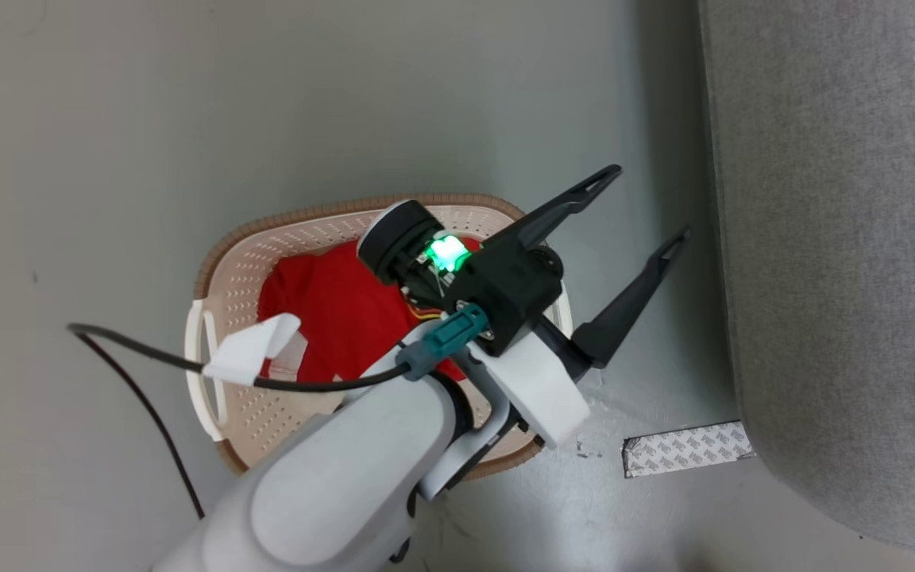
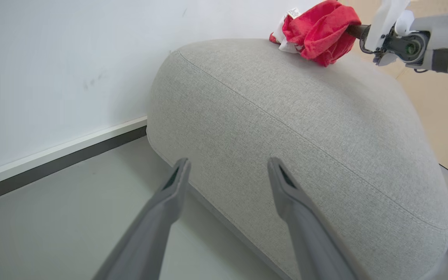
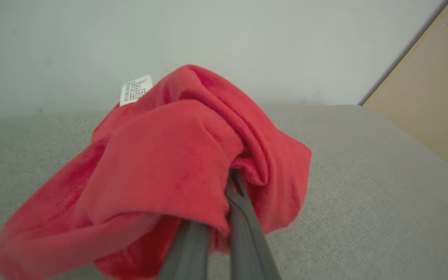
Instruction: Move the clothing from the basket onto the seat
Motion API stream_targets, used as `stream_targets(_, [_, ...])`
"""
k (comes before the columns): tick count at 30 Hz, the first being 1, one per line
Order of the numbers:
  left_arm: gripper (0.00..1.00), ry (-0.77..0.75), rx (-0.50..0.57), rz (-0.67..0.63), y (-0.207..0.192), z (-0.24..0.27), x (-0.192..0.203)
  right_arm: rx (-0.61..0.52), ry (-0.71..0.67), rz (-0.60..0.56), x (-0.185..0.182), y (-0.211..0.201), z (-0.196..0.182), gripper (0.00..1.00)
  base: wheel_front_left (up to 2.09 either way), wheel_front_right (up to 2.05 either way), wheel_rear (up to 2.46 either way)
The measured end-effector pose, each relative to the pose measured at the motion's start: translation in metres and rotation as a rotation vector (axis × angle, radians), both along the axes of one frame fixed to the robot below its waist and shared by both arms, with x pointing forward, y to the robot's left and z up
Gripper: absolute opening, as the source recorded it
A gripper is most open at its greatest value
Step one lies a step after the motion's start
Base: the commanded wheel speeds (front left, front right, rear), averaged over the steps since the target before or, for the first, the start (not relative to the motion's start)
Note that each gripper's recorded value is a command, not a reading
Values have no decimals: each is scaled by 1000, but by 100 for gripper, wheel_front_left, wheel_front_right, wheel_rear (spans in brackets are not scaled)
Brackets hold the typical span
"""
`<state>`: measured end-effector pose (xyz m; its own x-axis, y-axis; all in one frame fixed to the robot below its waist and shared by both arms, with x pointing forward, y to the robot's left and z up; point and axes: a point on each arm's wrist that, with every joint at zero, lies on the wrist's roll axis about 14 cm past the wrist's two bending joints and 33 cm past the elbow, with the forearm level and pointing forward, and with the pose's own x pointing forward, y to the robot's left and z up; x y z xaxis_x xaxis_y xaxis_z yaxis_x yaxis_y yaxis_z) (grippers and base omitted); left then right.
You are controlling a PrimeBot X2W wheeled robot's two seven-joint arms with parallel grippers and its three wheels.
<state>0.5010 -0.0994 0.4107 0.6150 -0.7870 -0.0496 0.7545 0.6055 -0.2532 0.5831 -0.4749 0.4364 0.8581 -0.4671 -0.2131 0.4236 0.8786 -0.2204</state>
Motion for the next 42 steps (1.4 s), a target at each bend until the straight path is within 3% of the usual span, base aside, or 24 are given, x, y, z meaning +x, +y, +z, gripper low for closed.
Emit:
stream_targets(3, [100, 1, 3, 11, 3, 2, -1, 30, 31, -15, -10, 4, -13, 0, 0, 0, 0])
stream_targets(4, [100, 0, 2, 13, 3, 3, -1, 30, 40, -17, -12, 5, -14, 22, 0, 0, 0])
stream_targets(5, [100, 0, 3, 16, 4, 4, -2, 27, 45, -18, -15, 4, -13, 70, 0, 0, 0])
stream_targets(6, [100, 0, 4, 20, 4, 6, -3, 25, 51, -19, -17, 4, -12, 100, 0, 0, 0])
stream_targets(21, [100, -25, -36, 80, 14, 44, -15, -79, 121, 156, -52, 39, 9, 100, 0, 0, 0])
stream_targets(34, [100, -43, -12, 248, 67, 72, -49, -63, -89, 267, -125, 76, 60, 100, 0, 0, 0])
stream_targets(42, [100, -54, 42, 427, 128, 76, -74, -11, -206, 348, -161, 134, 70, 100, 0, 0, 0])
